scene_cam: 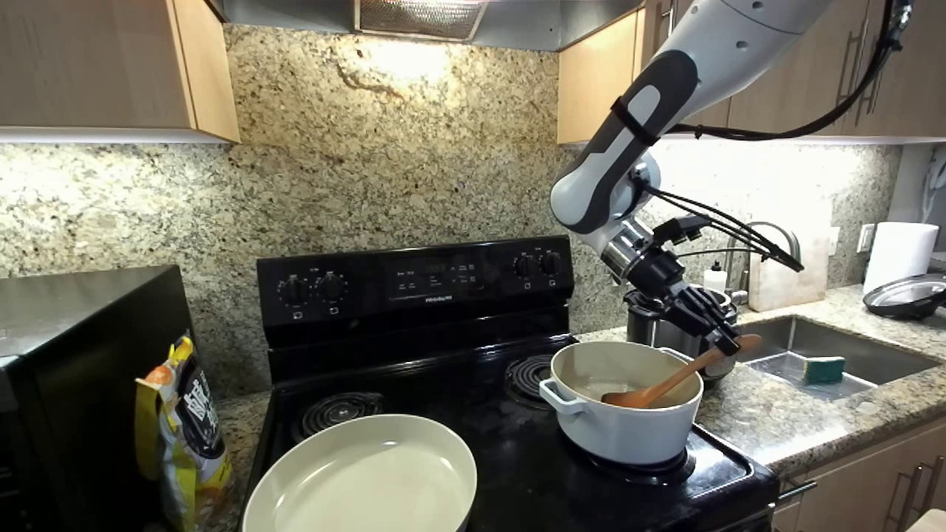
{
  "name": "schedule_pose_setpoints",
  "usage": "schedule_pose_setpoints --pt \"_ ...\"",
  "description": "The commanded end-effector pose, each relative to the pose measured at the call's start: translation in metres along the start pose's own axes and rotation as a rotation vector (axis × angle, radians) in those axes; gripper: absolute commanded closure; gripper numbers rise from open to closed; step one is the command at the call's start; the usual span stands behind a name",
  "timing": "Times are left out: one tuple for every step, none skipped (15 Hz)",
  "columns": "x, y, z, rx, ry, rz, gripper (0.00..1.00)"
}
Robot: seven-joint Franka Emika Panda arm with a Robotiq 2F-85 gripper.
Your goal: Mix the things in the pot with the wooden spoon
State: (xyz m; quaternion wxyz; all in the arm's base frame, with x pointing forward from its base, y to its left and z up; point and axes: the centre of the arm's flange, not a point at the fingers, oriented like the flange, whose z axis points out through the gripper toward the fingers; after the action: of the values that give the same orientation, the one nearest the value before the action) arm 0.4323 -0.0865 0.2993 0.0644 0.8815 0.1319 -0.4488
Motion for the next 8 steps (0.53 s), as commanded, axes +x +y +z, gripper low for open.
schedule_pose_setpoints --pt "-0.026 -0.026 0.002 -0.056 0.009 -0.011 0.93" --pt "-0.026 -0.030 0.000 -0.065 0.013 -0.024 0.93" --pt "-0.026 -0.034 -0.002 -0.074 0.017 -0.035 0.93" --pt "-0.024 -0.037 -0.005 -0.083 0.023 -0.046 0.93" --pt "-0.022 -0.039 -0.009 -0.088 0.030 -0.055 0.93" --pt "-0.018 -0.040 -0.013 -0.093 0.037 -0.065 0.93" --pt "-0.012 -0.040 -0.017 -0.096 0.053 -0.087 0.93" --pt "-0.006 -0.039 -0.020 -0.089 0.064 -0.104 0.93"
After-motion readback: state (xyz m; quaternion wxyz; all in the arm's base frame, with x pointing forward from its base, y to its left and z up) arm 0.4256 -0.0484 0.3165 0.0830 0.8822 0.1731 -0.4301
